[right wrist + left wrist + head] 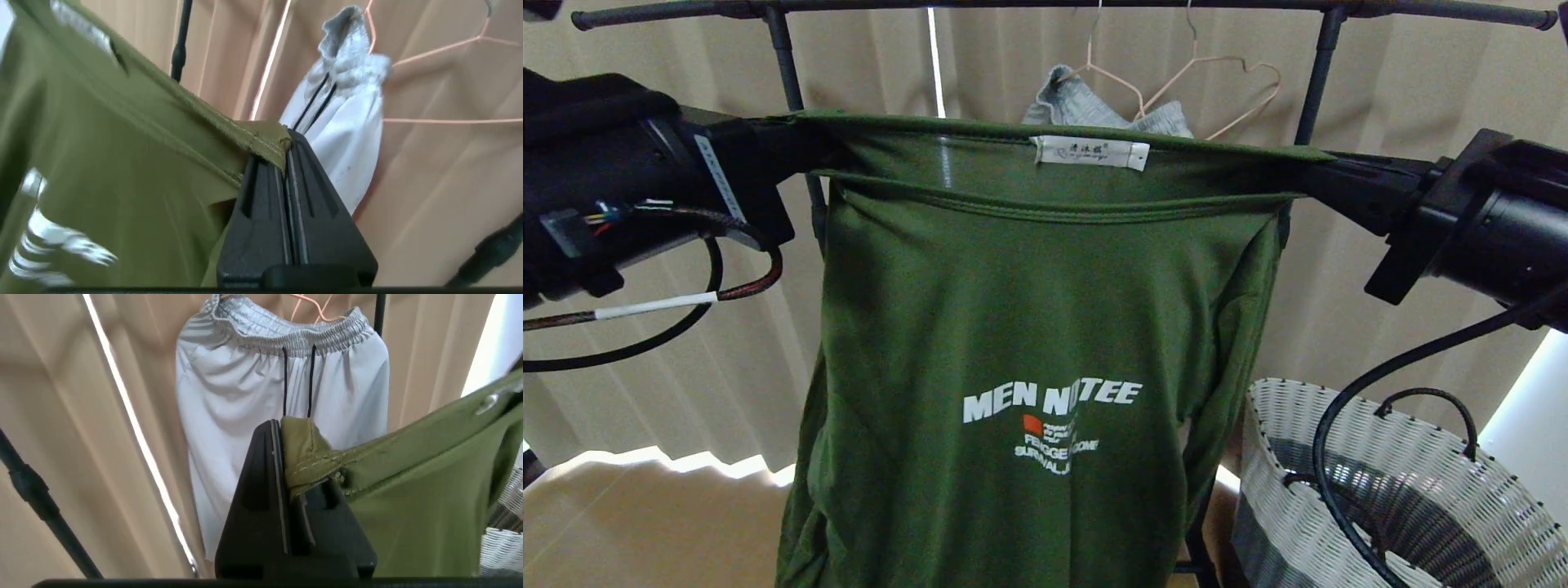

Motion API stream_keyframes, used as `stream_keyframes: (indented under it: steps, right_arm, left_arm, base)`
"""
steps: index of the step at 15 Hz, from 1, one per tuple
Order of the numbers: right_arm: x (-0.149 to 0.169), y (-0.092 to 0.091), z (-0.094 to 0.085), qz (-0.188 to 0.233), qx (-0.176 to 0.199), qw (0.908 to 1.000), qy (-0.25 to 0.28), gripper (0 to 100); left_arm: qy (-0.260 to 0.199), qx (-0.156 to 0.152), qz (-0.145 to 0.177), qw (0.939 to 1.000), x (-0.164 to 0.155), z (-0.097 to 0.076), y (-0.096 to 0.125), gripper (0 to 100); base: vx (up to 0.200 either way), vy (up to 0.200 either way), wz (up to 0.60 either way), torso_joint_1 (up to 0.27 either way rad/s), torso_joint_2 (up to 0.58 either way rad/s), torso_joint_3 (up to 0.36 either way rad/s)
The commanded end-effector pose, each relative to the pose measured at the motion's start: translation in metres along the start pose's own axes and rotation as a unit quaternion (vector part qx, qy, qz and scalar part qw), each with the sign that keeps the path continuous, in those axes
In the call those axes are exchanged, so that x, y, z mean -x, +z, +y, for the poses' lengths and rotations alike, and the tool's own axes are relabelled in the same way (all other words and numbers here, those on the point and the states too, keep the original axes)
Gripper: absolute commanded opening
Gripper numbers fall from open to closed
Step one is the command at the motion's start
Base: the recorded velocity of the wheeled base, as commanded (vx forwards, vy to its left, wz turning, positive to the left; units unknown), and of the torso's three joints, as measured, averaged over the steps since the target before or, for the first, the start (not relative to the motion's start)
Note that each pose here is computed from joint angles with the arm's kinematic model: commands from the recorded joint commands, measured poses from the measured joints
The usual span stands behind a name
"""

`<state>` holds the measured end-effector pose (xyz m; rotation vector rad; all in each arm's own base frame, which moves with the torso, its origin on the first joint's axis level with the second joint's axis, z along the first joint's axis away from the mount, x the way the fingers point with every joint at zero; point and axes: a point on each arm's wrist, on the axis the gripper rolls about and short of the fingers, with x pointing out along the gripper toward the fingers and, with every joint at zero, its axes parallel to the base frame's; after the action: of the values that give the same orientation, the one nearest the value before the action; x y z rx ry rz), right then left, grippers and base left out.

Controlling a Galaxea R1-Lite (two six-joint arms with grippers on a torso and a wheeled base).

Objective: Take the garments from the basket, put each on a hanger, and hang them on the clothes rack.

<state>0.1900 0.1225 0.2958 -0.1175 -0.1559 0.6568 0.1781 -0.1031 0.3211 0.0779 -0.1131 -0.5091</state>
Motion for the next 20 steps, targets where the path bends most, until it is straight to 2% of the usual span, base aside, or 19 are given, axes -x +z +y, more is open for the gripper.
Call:
stream_keyframes:
  steps: [1,4,7,9,11,12,13,15,17,20]
  right_arm:
    - [-0.006,-0.003,-0.001,0.006,-0.001,1.0,-0.001,0]
    - [-0.003,-0.001,-0.001,0.004,-0.001,1.0,-0.004,0]
    - [0.016,0.011,-0.004,-0.011,0.003,0.9998,-0.015,0]
    - [0.035,0.014,-0.002,0.003,0.001,0.9999,-0.011,0]
    - [0.048,0.01,0.0,0.017,0.0,0.9998,-0.005,0]
    - [0.052,0.001,0.002,0.032,-0.003,0.9995,-0.002,0]
    - [0.052,-0.003,0.003,0.038,-0.004,0.9993,0.003,0]
    - [0.055,-0.005,0.007,0.031,-0.006,0.998,0.054,0]
    - [0.059,-0.01,0.012,0.031,-0.008,0.996,0.084,0]
    - [0.058,-0.012,0.013,0.036,-0.01,0.9955,0.087,0]
  left_arm:
    - [-0.001,0.0,0.001,1.0,0.004,0.0,-0.002,0]
    - [-0.005,-0.002,0.003,1.0,0.004,-0.002,-0.006,0]
    - [-0.023,-0.006,-0.016,0.9996,0.004,-0.009,-0.004,0]
    - [-0.045,-0.004,0.001,0.999,-0.007,-0.011,-0.012,0]
    - [-0.051,-0.001,0.023,0.9984,-0.021,-0.014,-0.023,0]
    - [-0.053,0.002,0.036,0.998,-0.031,-0.015,-0.03,0]
    - [-0.053,0.005,0.039,0.9978,-0.035,-0.015,-0.031,0]
    - [-0.052,0.015,0.039,0.9978,-0.053,-0.016,-0.03,0]
    - [-0.049,0.021,0.039,0.9978,-0.057,-0.014,-0.029,0]
    - [-0.049,0.021,0.041,0.9977,-0.057,-0.014,-0.029,0]
  base:
    - [0.0,0.0,0.0,0.0,0.0,0.0]
    - [0.0,0.0,0.0,0.0,0.0,0.0]
    - [0.0,0.0,0.0,0.0,0.0,0.0]
    - [0.0,0.0,0.0,0.0,0.0,0.0]
    - [0.0,0.0,0.0,0.0,0.0,0.0]
    - [0.0,0.0,0.0,0.0,0.0,0.0]
    - [0.0,0.0,0.0,0.0,0.0,0.0]
    - [0.0,0.0,0.0,0.0,0.0,0.0]
    - [0.0,0.0,0.0,0.0,0.0,0.0]
    - [0.0,0.0,0.0,0.0,0.0,0.0]
